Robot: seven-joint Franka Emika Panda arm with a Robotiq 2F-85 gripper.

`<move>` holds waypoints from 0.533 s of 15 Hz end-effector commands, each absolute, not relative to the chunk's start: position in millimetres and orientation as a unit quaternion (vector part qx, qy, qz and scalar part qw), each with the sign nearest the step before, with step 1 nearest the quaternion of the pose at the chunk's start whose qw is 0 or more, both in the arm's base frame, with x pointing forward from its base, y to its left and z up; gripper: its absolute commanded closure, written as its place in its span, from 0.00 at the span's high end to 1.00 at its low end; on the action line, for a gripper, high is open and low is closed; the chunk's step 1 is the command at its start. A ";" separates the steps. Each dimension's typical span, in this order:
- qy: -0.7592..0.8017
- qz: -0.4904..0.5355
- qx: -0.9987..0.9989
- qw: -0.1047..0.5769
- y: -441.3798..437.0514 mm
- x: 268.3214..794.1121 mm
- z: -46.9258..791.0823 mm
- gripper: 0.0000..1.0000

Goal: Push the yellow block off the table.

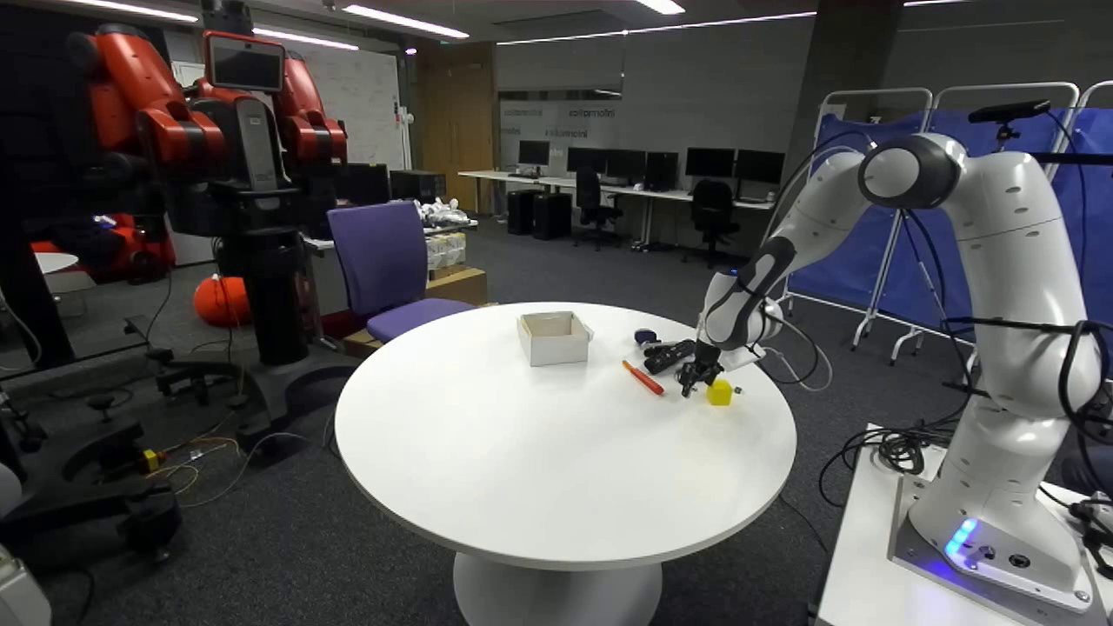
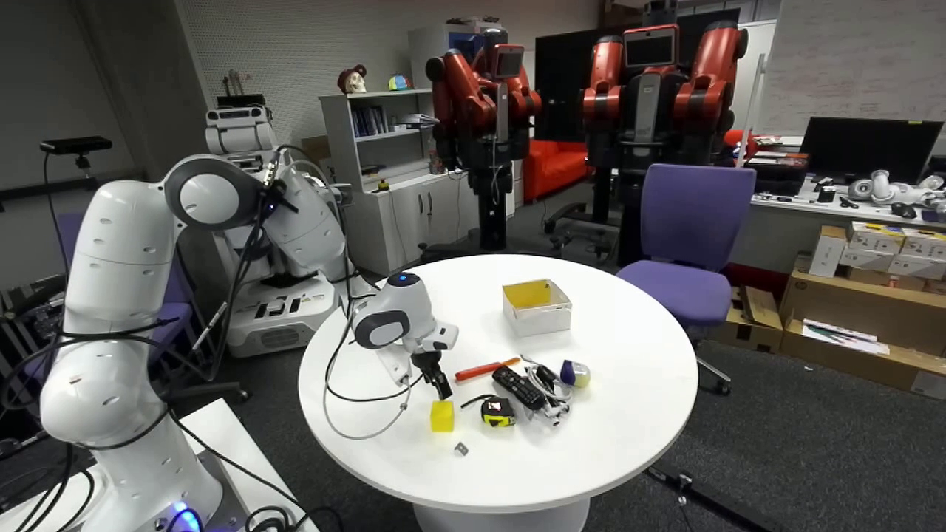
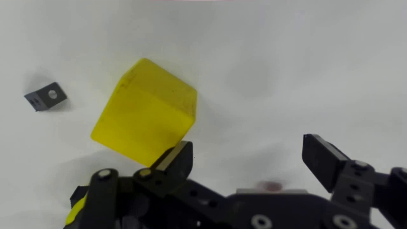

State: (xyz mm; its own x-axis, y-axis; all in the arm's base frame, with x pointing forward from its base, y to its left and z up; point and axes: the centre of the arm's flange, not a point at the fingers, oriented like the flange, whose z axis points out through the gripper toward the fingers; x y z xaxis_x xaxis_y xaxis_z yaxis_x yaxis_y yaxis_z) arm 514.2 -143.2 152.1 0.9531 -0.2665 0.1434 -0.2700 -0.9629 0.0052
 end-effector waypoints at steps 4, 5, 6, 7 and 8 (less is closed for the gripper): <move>-0.140 0.054 0.988 0.045 -152.7 507.8 141.3 1.00; -0.140 0.055 0.988 0.048 -153.6 504.9 140.9 1.00; -0.141 0.053 0.987 0.052 -154.8 501.7 140.9 1.00; -0.141 0.052 0.987 0.055 -155.7 499.2 140.8 1.00; -0.142 0.050 0.987 0.057 -157.0 496.3 139.8 1.00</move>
State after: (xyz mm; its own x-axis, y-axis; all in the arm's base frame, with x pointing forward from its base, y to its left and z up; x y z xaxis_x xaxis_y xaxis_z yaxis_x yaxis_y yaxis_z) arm 505.7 -155.8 140.8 0.9555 -0.2698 0.1195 -0.2793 -0.9575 0.0717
